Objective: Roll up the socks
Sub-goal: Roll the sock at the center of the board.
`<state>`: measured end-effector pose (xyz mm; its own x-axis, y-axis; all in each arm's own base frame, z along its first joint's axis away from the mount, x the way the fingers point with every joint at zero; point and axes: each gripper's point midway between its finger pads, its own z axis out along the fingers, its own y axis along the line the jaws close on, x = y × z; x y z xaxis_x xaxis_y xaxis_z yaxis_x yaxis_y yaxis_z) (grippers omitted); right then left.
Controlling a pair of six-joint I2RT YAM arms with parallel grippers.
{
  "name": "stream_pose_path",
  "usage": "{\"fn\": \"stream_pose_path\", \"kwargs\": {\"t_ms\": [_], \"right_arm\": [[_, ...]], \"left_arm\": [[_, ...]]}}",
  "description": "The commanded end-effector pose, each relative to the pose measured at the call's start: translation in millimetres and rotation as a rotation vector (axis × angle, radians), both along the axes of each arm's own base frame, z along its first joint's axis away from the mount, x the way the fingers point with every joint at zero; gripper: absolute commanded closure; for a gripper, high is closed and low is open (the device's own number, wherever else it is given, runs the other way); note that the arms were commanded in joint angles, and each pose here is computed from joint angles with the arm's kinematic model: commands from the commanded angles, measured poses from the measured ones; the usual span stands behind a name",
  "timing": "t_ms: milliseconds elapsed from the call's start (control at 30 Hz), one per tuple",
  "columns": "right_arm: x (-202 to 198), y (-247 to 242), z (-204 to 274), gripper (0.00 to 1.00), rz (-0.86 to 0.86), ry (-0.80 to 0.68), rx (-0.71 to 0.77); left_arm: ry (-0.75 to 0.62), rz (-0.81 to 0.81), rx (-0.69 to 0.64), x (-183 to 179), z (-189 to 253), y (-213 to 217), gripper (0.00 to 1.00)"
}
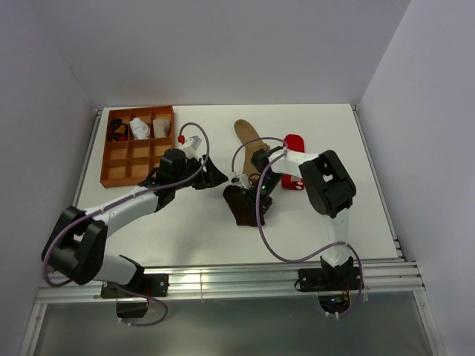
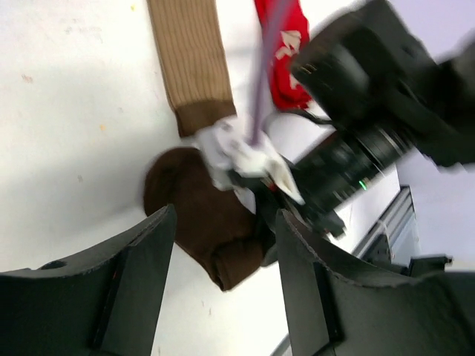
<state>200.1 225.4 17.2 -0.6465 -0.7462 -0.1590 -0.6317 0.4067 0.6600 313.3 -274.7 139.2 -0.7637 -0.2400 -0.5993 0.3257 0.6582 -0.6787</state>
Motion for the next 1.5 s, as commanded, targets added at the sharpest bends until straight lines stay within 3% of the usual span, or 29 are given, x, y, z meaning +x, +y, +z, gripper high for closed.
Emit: {"fn": "stream_pose_path", "kwargs": {"t_ms": [0, 167, 400, 833, 1467], "right_arm": [[-15.2, 7.3, -4.7, 0.99, 0.059, 0.075, -0.04], [-8.0, 25.1, -5.6, 0.99, 0.055, 0.142, -0.04], [-4.2, 36.1, -2.4, 0.99, 0.03, 0.189, -0.032], [-8.2, 36.2, 2.9, 0.99, 0.046, 0.208, -0.012], [-8.3, 32.0, 2.4, 0.99, 0.053, 0.235, -0.015]], "left_arm": [[-0.08, 0.011, -0.025, -22.1, 16.0, 5.2, 0.39], [-0.159, -0.067, 0.017, -54.5, 8.9, -4.6, 0.41], [-0.132, -0.22, 0.067, -94.0, -32.1, -42.0, 0.48], [-0.144, -0.28, 0.016, -97.2, -64.2, -62.3, 0.4], [-0.03, -0.365, 0.108, -129.9, -115.3, -46.9, 0.45]]}}
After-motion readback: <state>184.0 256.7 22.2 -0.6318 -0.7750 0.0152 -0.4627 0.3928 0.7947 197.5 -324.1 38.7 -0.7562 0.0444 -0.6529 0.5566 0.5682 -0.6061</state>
